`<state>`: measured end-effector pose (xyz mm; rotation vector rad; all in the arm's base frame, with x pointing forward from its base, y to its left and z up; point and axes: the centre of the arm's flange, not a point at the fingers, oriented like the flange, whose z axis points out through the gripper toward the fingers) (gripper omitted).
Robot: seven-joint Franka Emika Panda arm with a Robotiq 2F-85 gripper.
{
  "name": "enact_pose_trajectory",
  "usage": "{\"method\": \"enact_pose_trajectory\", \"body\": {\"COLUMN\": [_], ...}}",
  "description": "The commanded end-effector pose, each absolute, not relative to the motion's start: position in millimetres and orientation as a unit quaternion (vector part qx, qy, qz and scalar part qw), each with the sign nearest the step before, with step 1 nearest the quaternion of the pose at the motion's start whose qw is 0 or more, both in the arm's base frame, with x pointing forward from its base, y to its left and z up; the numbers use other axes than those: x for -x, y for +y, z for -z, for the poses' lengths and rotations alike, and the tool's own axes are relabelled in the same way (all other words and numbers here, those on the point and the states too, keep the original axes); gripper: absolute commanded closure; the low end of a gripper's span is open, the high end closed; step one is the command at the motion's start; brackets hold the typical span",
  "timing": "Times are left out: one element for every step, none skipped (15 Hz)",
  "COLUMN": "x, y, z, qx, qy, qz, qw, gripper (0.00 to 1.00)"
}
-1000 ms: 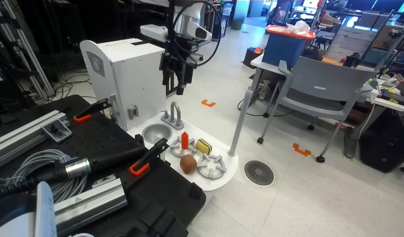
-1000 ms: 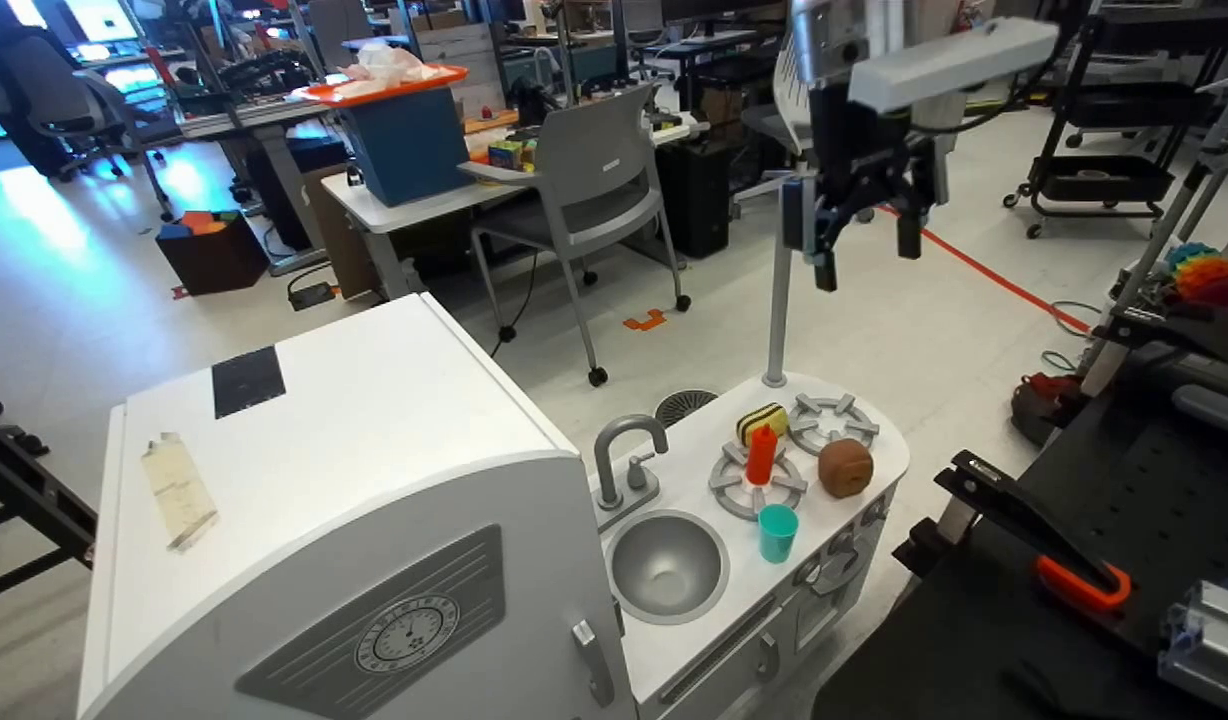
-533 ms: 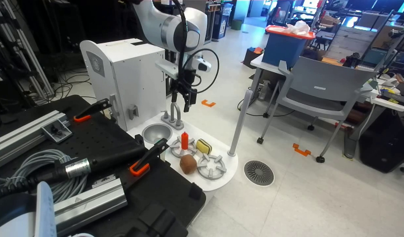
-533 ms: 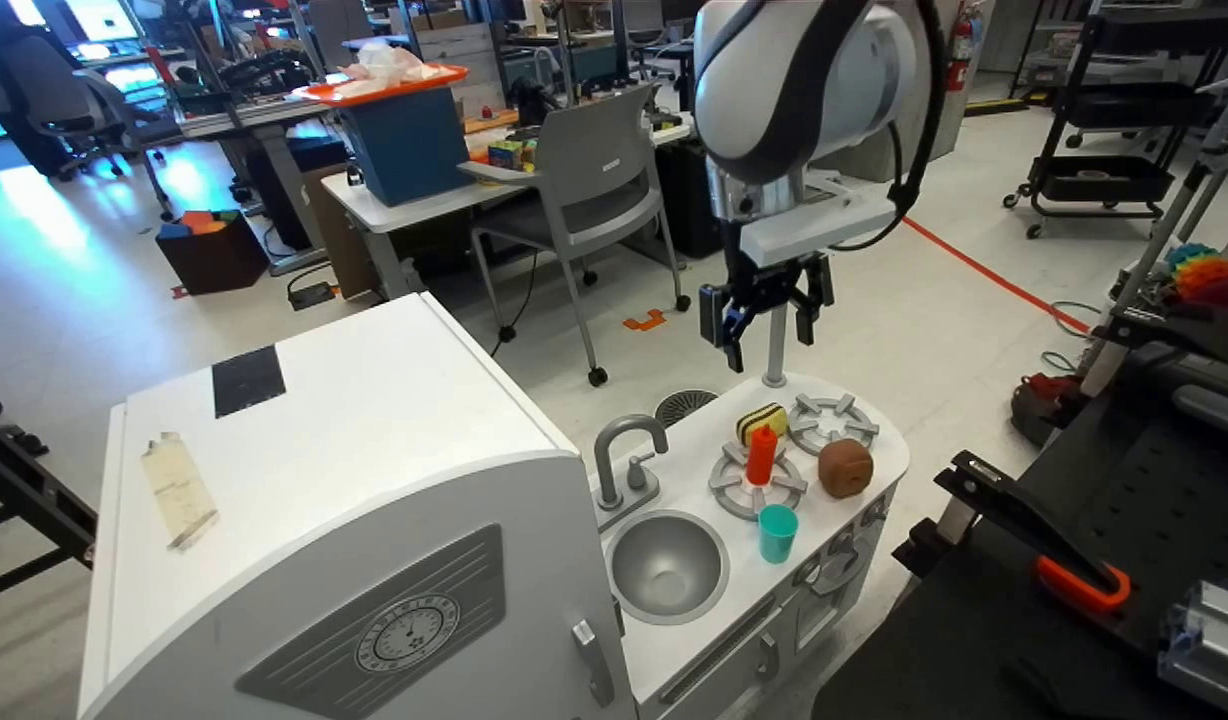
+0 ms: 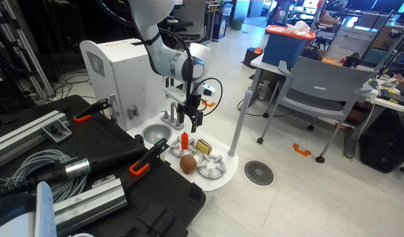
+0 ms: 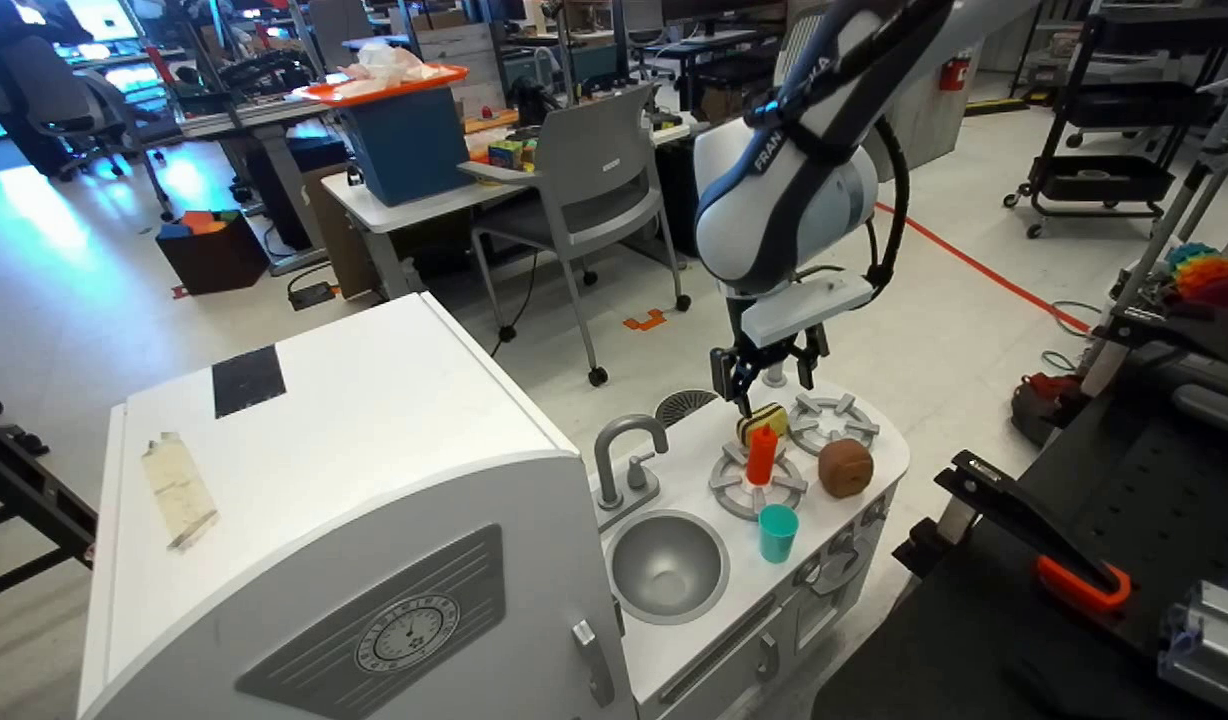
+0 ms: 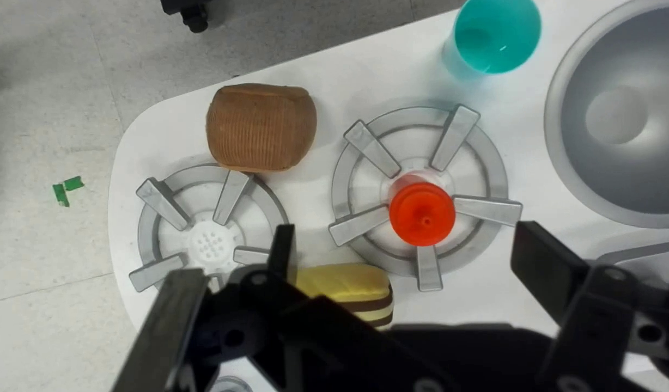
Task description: Put the ketchup bottle in the cup
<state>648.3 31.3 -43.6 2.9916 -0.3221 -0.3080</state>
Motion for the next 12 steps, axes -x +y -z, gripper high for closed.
{"method": "enact_pose_trajectory", "body": {"x": [-665.5,-664.2,-662.8,-661.0,-659.6,-658.1,-656.5,-655.1,-654.3,-654.1,-654.9,-655.9], "y": [30.7,32.2,34.0,37.2,40.0,43.8,48.1,52.1,55.5,57.8,59.4,60.5], "z": [75.2,81.6,87.3,92.8,98.3,104.0,108.8,112.9,116.6,120.9,124.4,127.8], "qx": [-0.988,-0.987,-0.987,-0.987,-0.988,-0.988,-0.988,-0.988,-0.988,-0.988,-0.989,-0.988], "qy": [-0.101,-0.101,-0.099,-0.096,-0.093,-0.089,-0.085,-0.081,-0.078,-0.075,-0.073,-0.072], "qz": [0.095,0.097,0.097,0.097,0.097,0.097,0.097,0.096,0.096,0.094,0.089,0.088], "qw": [0.074,0.076,0.078,0.079,0.081,0.083,0.085,0.087,0.088,0.093,0.098,0.102], "gripper": [0.0,0.0,0.0,0.0,0.0,0.0,0.0,0.0,0.0,0.0,0.0,0.25]}}
